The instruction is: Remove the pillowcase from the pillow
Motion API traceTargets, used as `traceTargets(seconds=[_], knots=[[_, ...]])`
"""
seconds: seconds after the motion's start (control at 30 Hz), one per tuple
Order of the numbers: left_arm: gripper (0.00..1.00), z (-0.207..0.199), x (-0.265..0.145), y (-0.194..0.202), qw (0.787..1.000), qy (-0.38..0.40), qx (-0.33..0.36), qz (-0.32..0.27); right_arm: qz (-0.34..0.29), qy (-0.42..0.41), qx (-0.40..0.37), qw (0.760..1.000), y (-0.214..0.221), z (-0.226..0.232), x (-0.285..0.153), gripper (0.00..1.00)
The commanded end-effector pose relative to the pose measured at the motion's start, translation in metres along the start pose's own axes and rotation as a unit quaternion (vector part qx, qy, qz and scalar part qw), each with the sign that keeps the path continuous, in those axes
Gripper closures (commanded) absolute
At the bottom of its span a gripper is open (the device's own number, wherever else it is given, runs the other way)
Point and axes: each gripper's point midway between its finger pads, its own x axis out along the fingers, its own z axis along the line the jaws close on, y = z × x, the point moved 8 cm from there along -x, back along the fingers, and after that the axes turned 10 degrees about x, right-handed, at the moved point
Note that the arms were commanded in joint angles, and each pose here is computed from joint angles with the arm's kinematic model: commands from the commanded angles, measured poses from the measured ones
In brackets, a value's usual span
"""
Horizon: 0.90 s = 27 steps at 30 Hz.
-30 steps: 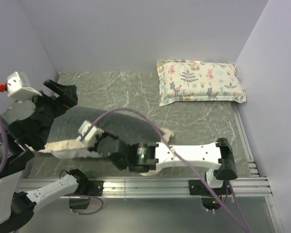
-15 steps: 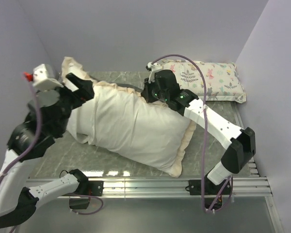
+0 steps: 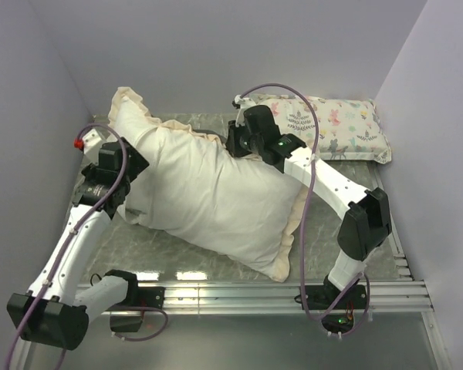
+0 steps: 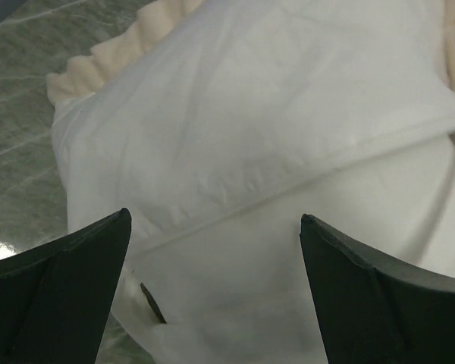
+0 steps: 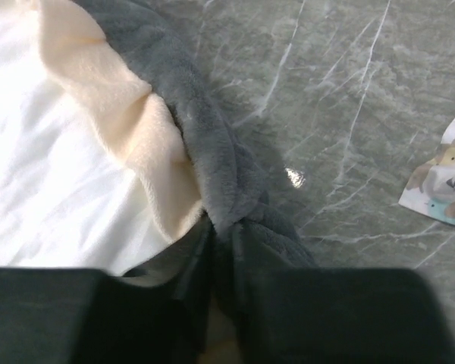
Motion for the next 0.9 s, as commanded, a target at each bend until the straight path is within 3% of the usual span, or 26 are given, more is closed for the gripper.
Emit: traceTargets(seconds=[0.0, 0.17, 0.23, 0.37, 0.4, 0.47, 0.7, 0.87], knots=[[0.01, -0.009, 0.01, -0.007, 0.994, 0.083, -0.066, -0.007, -0.027, -0.039, 0.006, 0.999, -0.024, 0.019, -0.007, 0.73], [0.01, -0.01, 0.039, 0.016, 0.988, 0.129, -0.08, 0.04, -0.032, -0.042, 0.002, 0.999, -0.028, 0.022, -0.013, 0.44], [0.01, -0.009, 0.052, 0.03, 0.986, 0.13, -0.084, 0.054, -0.029, -0.04, 0.004, 0.999, -0.027, 0.021, -0.015, 0.39], [0.49, -0.011, 0.062, 0.049, 0.981, 0.152, -0.093, 0.078, -0.049, -0.034, 0.008, 0.998, -0.026, 0.02, -0.036, 0.3], [0.72, -0.01, 0.063, 0.057, 0.98, 0.156, -0.093, 0.087, -0.052, -0.033, 0.009, 0.998, -0.026, 0.021, -0.039, 0.29], [1.0, -0.012, 0.059, 0.061, 0.977, 0.168, -0.097, 0.093, -0.059, -0.027, 0.01, 0.998, -0.024, 0.018, -0.051, 0.28], [1.0, -0.053, 0.013, 0.081, 0.968, 0.223, -0.05, 0.103, -0.083, -0.006, 0.011, 0.996, -0.01, 0.015, -0.085, 0.28], [1.0, -0.094, -0.036, 0.099, 0.947, 0.294, -0.026, 0.129, -0.103, 0.011, 0.017, 0.995, 0.004, 0.006, -0.111, 0.27]])
